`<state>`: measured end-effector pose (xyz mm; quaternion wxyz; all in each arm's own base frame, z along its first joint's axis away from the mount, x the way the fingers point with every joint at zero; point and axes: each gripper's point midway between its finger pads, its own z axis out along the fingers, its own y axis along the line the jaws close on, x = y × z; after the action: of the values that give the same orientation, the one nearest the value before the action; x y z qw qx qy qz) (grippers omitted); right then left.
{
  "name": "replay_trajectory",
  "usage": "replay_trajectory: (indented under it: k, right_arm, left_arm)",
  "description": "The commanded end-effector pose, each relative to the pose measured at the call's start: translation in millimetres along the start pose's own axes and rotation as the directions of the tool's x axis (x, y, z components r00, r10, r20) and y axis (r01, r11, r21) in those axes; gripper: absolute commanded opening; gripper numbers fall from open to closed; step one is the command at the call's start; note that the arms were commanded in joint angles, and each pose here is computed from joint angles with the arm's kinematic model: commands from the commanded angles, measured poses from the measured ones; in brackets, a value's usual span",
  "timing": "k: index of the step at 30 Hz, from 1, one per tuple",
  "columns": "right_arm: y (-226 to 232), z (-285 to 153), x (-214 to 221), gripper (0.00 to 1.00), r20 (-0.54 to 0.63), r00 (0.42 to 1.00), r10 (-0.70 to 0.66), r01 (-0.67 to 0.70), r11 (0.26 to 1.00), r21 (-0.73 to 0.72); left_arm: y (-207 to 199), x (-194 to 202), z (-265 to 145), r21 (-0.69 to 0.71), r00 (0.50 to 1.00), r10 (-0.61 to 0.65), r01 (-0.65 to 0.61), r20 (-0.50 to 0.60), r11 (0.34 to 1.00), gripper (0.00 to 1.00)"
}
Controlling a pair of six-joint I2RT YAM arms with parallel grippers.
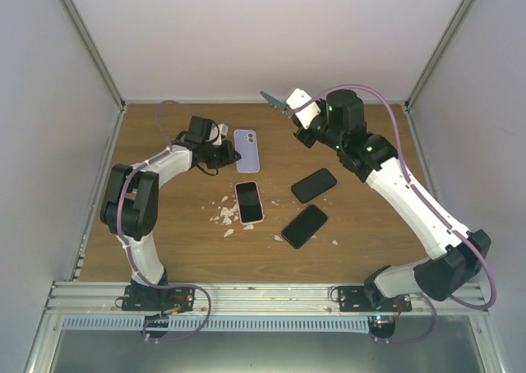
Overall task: Take the phone out of the phone case
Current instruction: Place the phone case at the center of the board.
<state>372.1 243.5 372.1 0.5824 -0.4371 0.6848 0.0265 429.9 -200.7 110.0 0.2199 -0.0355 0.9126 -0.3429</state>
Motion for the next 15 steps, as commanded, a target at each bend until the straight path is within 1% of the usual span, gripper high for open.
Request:
replay_trajectory:
  k: [1, 9, 15]
  right_arm:
    - [-14.3, -16.6, -19.0, 0.0, 0.081, 0.996, 0.021, -0.024, 0.999, 0.036]
    - [-14.7, -17.0, -11.6, 0.0, 0.065, 0.998, 0.024, -0.026, 0.999, 0.033]
    - [-16.0, -17.2, -9.8, 0.01, 0.06, 0.998, 0.027, -0.029, 0.999, 0.035]
  left_arm:
    - [-17.6, -20.1, 10.3, 0.07, 0.994, 0.11, -0.111, 0.027, 0.991, 0.0]
    - [1.9, -16.4, 40.7, 0.059, 0.988, 0.15, -0.149, -0.022, 0.987, 0.0]
    - [14.7, -9.2, 56.6, 0.058, 0.989, 0.133, -0.129, -0.06, 0.99, 0.0]
